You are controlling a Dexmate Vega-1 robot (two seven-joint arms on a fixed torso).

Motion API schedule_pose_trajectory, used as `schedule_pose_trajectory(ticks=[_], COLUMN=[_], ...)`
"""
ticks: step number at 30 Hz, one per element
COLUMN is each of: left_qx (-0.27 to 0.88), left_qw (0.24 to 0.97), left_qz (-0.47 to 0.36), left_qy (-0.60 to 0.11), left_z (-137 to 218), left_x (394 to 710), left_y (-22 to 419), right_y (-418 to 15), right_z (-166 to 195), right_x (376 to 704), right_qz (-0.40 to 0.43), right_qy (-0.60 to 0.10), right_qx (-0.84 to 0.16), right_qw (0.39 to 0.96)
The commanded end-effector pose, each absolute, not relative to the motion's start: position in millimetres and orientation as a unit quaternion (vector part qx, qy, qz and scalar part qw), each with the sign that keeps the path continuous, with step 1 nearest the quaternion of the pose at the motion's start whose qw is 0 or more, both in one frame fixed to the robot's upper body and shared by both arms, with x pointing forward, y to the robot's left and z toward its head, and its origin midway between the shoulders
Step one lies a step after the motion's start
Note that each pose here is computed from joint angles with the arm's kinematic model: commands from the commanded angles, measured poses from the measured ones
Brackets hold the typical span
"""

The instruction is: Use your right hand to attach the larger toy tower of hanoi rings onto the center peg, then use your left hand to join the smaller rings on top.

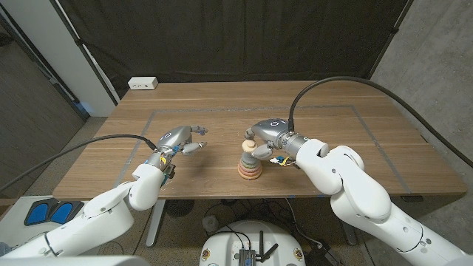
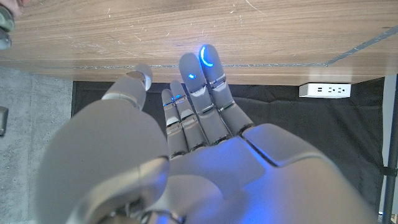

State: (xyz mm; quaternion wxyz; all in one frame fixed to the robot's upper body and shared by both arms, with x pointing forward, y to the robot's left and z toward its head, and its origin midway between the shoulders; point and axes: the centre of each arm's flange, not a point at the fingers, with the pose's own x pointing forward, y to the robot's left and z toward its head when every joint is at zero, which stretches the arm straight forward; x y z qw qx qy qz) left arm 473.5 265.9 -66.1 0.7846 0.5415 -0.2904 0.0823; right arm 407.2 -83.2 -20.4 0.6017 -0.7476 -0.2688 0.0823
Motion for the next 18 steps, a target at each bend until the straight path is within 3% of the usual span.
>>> schedule_pose_trajectory(ticks=[1, 18], left_qx=[0.542, 0.539], left_qw=[0.787, 0.789], left_qz=[0.084, 0.092], left_qy=[-0.283, -0.280], left_z=[-67.0, -64.0], left_x=[476.5, 476.2], left_y=[269.2, 274.2], right_y=[-75.8, -73.1], right_z=[-20.9, -25.7], right_x=[419.1, 431.8], right_qz=[0.087, 0.117], right_qy=[-0.245, -0.222], right_qx=[-0.757, -0.758], right_qw=[0.599, 0.602])
